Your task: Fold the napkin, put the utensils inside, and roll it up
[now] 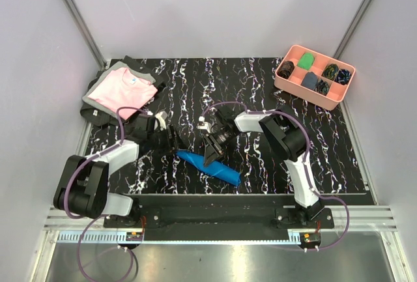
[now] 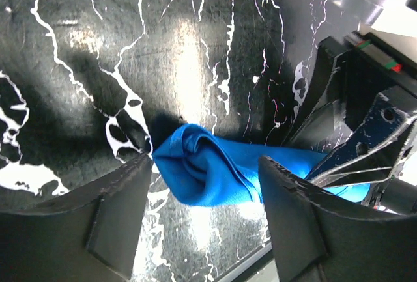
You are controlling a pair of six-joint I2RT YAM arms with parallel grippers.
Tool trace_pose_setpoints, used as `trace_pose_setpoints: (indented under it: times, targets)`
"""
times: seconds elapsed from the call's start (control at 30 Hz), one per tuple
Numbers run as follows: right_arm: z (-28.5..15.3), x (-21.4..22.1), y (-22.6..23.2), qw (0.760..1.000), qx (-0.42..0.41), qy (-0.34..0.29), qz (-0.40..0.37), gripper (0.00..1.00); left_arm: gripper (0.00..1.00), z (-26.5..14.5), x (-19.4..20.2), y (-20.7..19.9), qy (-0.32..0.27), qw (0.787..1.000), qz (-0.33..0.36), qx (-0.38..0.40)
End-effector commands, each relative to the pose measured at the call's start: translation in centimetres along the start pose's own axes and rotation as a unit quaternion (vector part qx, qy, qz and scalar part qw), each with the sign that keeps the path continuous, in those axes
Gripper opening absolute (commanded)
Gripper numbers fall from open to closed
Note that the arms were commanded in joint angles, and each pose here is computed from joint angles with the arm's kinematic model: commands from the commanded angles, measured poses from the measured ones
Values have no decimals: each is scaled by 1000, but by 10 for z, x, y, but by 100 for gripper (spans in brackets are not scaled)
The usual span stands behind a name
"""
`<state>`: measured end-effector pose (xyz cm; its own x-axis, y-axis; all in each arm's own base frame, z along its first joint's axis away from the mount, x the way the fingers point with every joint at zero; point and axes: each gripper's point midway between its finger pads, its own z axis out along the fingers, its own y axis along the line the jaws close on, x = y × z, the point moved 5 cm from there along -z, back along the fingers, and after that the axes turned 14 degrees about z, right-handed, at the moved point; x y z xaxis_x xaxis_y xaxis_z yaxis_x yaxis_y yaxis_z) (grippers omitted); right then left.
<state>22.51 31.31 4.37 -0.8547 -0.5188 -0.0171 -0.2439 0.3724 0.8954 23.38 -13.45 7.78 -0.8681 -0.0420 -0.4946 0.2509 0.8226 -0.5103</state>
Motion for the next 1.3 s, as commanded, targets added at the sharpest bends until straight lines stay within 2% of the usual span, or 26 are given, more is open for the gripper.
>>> trace_pose_setpoints:
  times: [0.0,0.37,0.43,0.57,0.6,0.73,0.87,1.07,1.1,1.17,1.27]
  targets:
    - [3,1,-12,999,-5,13,41,43,66,6,-8,-4,-26,999,10,26]
    - [0,-3,-28,995,-13,13,95,45,47,14,-1,-12,-28,997,13,65]
    - [2,-4,-33,995,-5,13,100,45,40,16,1,-13,-25,997,7,74]
    - [-2,-9,-33,995,18,5,94,57,24,21,4,-11,-19,997,0,74]
    - [-4,-10,-33,995,32,0,90,60,15,22,5,-10,-17,997,-2,72]
    - [-15,-20,-25,995,76,-27,63,72,5,25,3,-7,-8,998,-10,63]
    - [-33,-34,-11,987,139,-73,38,85,4,27,3,-4,8,999,-14,50]
    - [-62,-45,20,963,214,-147,-67,100,3,32,1,-2,36,998,-21,42]
    - [-71,-51,31,950,237,-178,-99,100,3,34,-2,-2,35,998,-18,44]
    - [-71,-46,33,936,265,-188,-134,100,3,36,2,0,53,997,-27,41]
    - [-64,-42,50,900,320,-210,-209,100,3,39,0,0,59,997,-32,40]
